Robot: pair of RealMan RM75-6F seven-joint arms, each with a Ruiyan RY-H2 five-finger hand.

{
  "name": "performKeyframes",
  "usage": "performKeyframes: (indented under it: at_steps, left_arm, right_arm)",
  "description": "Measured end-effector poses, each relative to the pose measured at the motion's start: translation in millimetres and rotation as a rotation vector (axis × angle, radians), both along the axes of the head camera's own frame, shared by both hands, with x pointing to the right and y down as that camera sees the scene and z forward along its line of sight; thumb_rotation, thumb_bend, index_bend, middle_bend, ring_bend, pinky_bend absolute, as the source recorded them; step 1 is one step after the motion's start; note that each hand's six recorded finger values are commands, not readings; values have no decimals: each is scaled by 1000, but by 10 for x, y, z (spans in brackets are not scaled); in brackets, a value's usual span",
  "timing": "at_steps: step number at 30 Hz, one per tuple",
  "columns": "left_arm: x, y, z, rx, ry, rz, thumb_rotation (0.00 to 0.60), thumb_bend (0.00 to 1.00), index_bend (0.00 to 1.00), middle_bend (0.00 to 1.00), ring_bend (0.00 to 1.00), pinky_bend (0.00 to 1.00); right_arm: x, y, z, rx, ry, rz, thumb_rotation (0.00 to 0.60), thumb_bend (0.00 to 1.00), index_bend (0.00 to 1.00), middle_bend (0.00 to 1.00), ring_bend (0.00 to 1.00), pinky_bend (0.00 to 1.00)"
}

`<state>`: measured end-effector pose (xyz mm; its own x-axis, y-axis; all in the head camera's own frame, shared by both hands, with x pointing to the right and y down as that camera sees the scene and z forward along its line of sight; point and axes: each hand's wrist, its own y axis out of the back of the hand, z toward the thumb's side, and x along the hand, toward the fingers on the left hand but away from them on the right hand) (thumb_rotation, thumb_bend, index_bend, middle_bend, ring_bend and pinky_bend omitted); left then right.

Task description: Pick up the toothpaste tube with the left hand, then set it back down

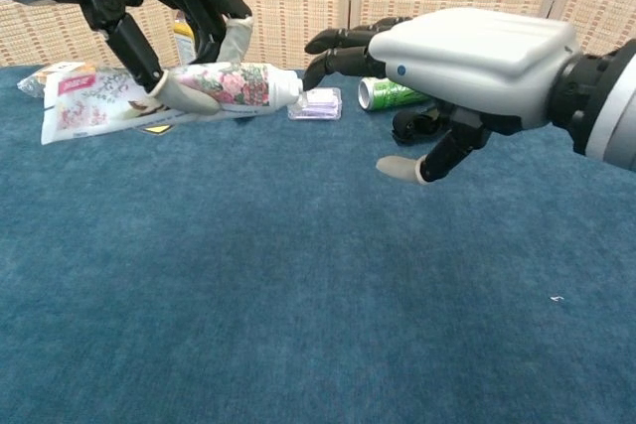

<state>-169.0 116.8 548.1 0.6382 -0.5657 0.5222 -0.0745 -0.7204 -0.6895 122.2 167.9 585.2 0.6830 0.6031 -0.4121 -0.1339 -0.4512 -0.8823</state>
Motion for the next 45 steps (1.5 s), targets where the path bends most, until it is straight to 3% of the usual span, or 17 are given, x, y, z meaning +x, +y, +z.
performKeyframes:
  at_steps: [10,19,30,38,41,45]
  left_arm:
    - [-46,-19,30,5,-18,6,600,362,578,692,478,315]
    - [-232,-82,240,50,-117,24,600,361,550,636,447,315]
    - [-704,-128,692,101,-299,38,600,361,538,620,436,314]
    - [-1025,-168,939,167,-437,55,600,361,541,619,435,312]
    - [-1116,-171,1003,178,-475,58,600,359,476,605,420,312]
    - [-1253,-140,1118,181,-537,58,600,358,292,505,348,311]
  right_arm:
    - [19,13,-51,-8,-18,6,600,268,164,0,0,0]
    - [392,-90,-390,56,-44,54,600,268,164,0,0,0]
    - [1063,-180,-701,142,-23,157,600,268,164,0,0,0]
    - [1279,-157,-775,171,-10,178,600,268,164,0,0,0]
    - [1343,-155,-771,172,0,187,600,268,164,0,0,0]
    - [1416,-160,-783,174,4,206,600,268,164,0,0,0]
